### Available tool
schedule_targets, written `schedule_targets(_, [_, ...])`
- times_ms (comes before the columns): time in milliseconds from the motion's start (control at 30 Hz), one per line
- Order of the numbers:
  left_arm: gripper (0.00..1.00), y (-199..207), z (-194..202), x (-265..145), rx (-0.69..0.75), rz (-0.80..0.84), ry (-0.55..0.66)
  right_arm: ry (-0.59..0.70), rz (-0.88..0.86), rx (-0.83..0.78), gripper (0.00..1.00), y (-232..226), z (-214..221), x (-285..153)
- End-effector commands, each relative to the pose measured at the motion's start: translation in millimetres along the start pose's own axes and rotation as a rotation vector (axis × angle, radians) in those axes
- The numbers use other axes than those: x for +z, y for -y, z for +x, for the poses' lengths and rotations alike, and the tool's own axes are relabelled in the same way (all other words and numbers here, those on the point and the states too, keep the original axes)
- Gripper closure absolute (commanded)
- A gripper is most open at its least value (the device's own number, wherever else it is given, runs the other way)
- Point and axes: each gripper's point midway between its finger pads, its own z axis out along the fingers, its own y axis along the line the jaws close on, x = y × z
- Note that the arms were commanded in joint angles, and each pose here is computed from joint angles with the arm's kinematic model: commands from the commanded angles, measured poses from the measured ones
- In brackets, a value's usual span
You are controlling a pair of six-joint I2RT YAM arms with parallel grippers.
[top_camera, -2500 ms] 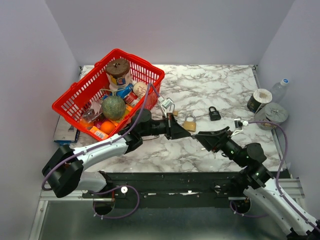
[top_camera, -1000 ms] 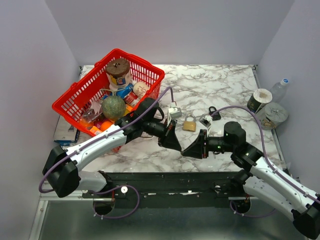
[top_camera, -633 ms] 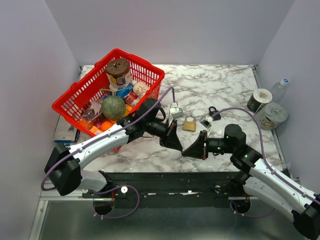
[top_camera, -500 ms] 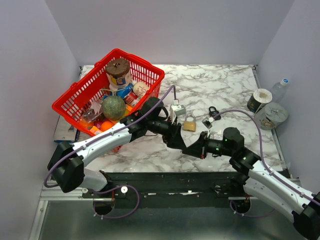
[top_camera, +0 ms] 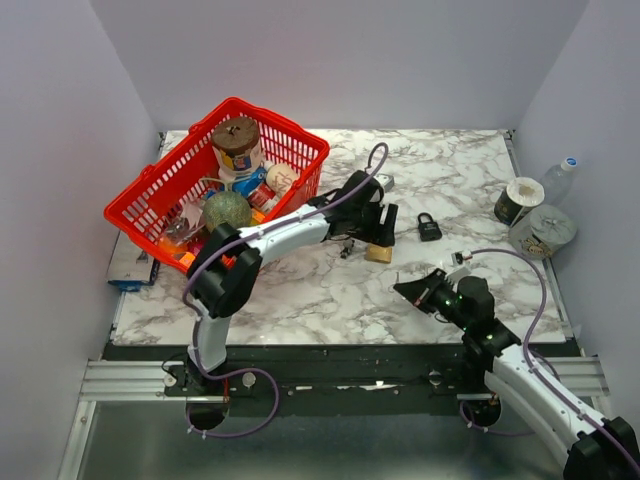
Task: Unlock with the key
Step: Adjust the key.
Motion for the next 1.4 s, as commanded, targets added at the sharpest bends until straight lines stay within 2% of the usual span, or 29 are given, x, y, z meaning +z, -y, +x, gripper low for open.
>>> schedule_targets(0, [0.18,-49,8,19,-0.058,-0.258,-0.036,0.093,0.126,0.012,0.99,30,-11,0])
schedule_targets(133, [0.14,-70,1,22,-0.079,-0.383,0.027,0.105,0.143,-0.038,0.99,33,-15,-1])
schedule_targets(233, [0.01,-77,-9,19,-0.035,-0.468,0.097,0.099,0.150,-0.076,0.99,35,-15,-2])
schedule_targets(267, [0.01,-78,-13,17,-0.040,-0.480,0.117,0.095,0.149,-0.087,0.99,35,-14,-2])
schedule_targets(367, [0.01,-72,-16,23,-0.119,-0.414,0.119,0.093,0.135,-0.142,0.99,32,-16,-2])
schedule_targets(433, [0.01,-50,-14,33,-0.183,-0.235,0.086,0.102,0.116,-0.174,0.99,27,-19,-4])
schedule_targets(467, [0.01,-57,-3,30,-0.295,-0.190,0.078,0.108,0.104,-0.184,0.99,25,-20,-4])
schedule_targets(500, [0.01,-43,-26,31,-0.310,-0.070,0.186,0.120,0.082,-0.203,0.99,20,-22,-5])
schedule_targets(533, [0.01,-39,-26,26,-0.332,-0.016,0.213,0.126,0.071,-0.213,0.99,18,-23,-6])
schedule_targets(567, [0.01,-40,-28,16,-0.346,-0.028,0.255,0.133,0.066,-0.220,0.99,17,-25,-7])
schedule_targets(633, [0.01,-50,-29,6,-0.242,-0.188,0.272,0.138,0.074,-0.236,0.99,19,-25,-11])
schedule_targets(667, [0.01,-54,-57,-7,-0.193,-0.310,0.353,0.145,0.073,-0.243,0.99,19,-26,-12])
schedule_targets(700, [0.01,-49,-41,-11,-0.096,-0.393,0.293,0.149,0.077,-0.252,0.99,20,-26,-12])
schedule_targets(800, [0.01,-27,-57,-32,0.023,-0.534,0.384,0.151,0.053,-0.265,0.99,17,-26,-13])
schedule_targets(867, [0.01,-17,-54,-39,0.040,-0.541,0.408,0.150,0.041,-0.274,0.99,14,-26,-14])
schedule_targets(900, [0.01,3,-58,-29,0.048,-0.422,0.421,0.143,0.035,-0.281,0.99,13,-25,-14])
schedule_targets(1067, [0.01,8,-50,6,0.011,-0.338,0.319,0.131,0.010,-0.292,0.99,9,-22,-15])
schedule_targets(1100, [0.01,1,-37,11,0.027,-0.376,0.241,0.130,0.001,-0.296,0.99,8,-21,-15])
schedule_targets(1167, [0.01,-2,-42,29,0.053,-0.418,0.190,0.132,-0.011,-0.300,0.99,6,-20,-16])
schedule_targets(1200, [0.01,-11,-26,30,0.061,-0.466,0.104,0.132,-0.015,-0.300,0.99,6,-20,-17])
schedule_targets(1367, [0.01,-21,-18,52,0.033,-0.528,0.006,0.128,-0.037,-0.319,0.99,2,-19,-19])
